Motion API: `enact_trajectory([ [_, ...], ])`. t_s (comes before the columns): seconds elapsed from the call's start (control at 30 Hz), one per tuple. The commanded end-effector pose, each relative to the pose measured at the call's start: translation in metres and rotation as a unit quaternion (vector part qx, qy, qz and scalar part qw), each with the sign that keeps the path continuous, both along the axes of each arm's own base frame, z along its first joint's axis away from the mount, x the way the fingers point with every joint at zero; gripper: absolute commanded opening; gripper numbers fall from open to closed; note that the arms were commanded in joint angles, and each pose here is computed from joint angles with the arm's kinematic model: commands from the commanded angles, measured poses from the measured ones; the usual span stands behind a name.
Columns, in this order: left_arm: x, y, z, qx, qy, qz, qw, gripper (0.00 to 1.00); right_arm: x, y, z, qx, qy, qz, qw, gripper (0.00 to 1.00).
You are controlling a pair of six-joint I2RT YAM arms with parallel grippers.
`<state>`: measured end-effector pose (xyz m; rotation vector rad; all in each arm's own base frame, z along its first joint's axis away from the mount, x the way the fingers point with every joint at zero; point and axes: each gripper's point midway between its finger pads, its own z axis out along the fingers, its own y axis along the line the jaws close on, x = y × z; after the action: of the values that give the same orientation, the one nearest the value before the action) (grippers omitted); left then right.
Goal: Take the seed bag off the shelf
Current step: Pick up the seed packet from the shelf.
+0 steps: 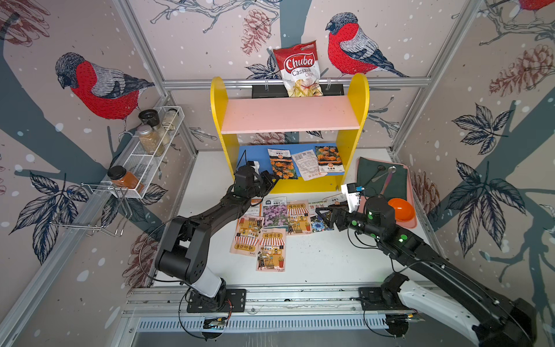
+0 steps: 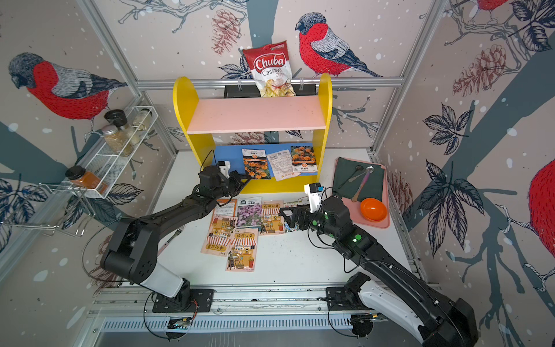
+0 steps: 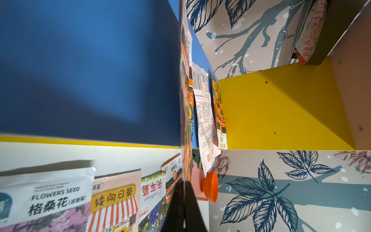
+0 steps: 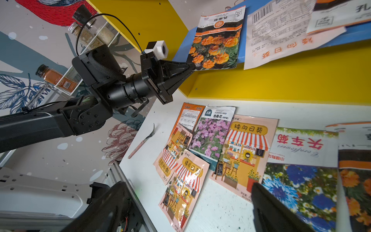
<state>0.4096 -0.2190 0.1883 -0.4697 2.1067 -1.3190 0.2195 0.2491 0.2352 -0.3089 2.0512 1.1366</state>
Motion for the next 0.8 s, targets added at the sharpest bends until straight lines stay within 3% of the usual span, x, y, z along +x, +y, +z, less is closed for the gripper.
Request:
enact_trajectory([
  [0.0, -0.012, 0.003, 0.002, 0.005, -0.005, -0.022, 1.000, 0.00, 0.004, 0.020, 0.017, 0.060, -0.002, 0.033, 0.998, 0.98],
  [0.43, -0.051, 0.006, 0.034, 0.000, -0.054, -0.076, 0.996, 0.00, 0.029, 0.043, 0.016, 0.121, 0.040, 0.074, 0.989, 0.94],
  [0.77, -0.076, 0.004, 0.065, -0.039, -0.097, -0.105, 0.989, 0.00, 0.037, 0.045, 0.018, 0.168, 0.063, 0.086, 0.980, 0.92],
])
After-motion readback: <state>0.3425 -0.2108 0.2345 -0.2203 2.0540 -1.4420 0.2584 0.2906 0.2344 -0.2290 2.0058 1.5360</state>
